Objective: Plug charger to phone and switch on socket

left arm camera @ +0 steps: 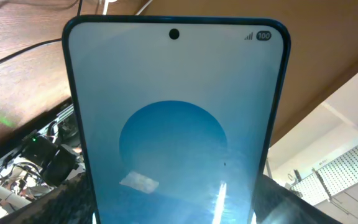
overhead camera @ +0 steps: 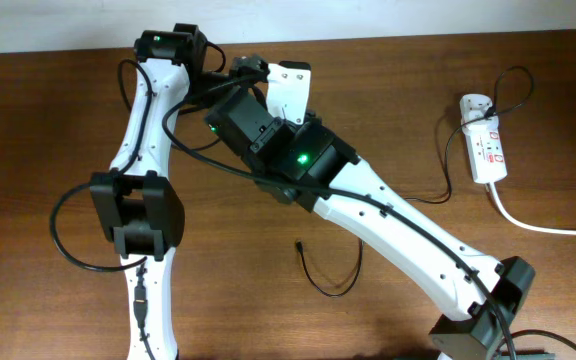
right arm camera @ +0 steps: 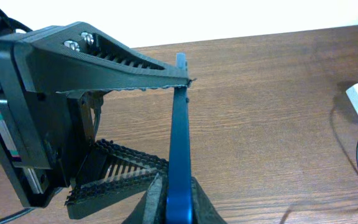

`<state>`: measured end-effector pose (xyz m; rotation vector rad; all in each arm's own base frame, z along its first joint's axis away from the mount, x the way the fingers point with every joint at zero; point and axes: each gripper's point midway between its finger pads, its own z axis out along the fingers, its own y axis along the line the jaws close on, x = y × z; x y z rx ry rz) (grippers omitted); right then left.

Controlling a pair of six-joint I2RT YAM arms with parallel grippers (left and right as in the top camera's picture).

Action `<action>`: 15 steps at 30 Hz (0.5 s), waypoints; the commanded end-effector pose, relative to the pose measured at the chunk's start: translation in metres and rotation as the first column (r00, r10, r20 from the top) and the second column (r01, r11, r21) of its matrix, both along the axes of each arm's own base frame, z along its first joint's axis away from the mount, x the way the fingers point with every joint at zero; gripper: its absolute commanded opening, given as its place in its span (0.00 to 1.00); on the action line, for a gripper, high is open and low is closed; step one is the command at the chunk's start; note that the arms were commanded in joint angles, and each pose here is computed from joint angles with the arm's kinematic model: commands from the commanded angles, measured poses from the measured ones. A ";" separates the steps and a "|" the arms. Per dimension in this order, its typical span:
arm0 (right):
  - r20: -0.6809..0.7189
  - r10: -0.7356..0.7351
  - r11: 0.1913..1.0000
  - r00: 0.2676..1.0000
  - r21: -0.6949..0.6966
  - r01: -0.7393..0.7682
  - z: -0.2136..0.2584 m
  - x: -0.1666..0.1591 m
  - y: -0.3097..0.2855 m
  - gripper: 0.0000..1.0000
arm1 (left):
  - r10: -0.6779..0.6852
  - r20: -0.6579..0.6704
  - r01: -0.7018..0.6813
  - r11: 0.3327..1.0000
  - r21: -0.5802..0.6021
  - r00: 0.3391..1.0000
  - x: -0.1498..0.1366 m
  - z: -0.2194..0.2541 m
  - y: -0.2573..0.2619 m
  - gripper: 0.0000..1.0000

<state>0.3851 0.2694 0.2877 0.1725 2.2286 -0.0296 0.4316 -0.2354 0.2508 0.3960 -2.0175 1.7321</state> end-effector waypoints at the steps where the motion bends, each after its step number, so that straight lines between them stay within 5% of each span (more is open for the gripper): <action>1: 0.023 -0.009 1.000 1.000 0.009 0.009 0.007 0.003 0.002 0.05 | 0.004 0.021 -0.003 0.999 -0.052 1.000 0.001 0.014 0.000 0.79; 6: 0.031 -0.012 1.000 0.999 0.020 0.011 0.008 0.004 0.003 0.04 | 0.004 0.022 -0.003 0.999 -0.052 1.000 0.001 0.014 0.000 0.81; 9: 0.090 -0.108 0.993 0.990 0.062 0.102 0.019 0.008 -0.008 0.04 | 0.005 0.022 -0.004 0.999 -0.051 1.000 0.002 0.014 0.001 0.95; 15: 0.160 -0.440 0.843 0.884 0.414 0.344 0.055 0.009 -0.042 0.04 | 0.007 0.021 -0.006 0.999 -0.053 1.000 0.002 0.014 0.001 0.99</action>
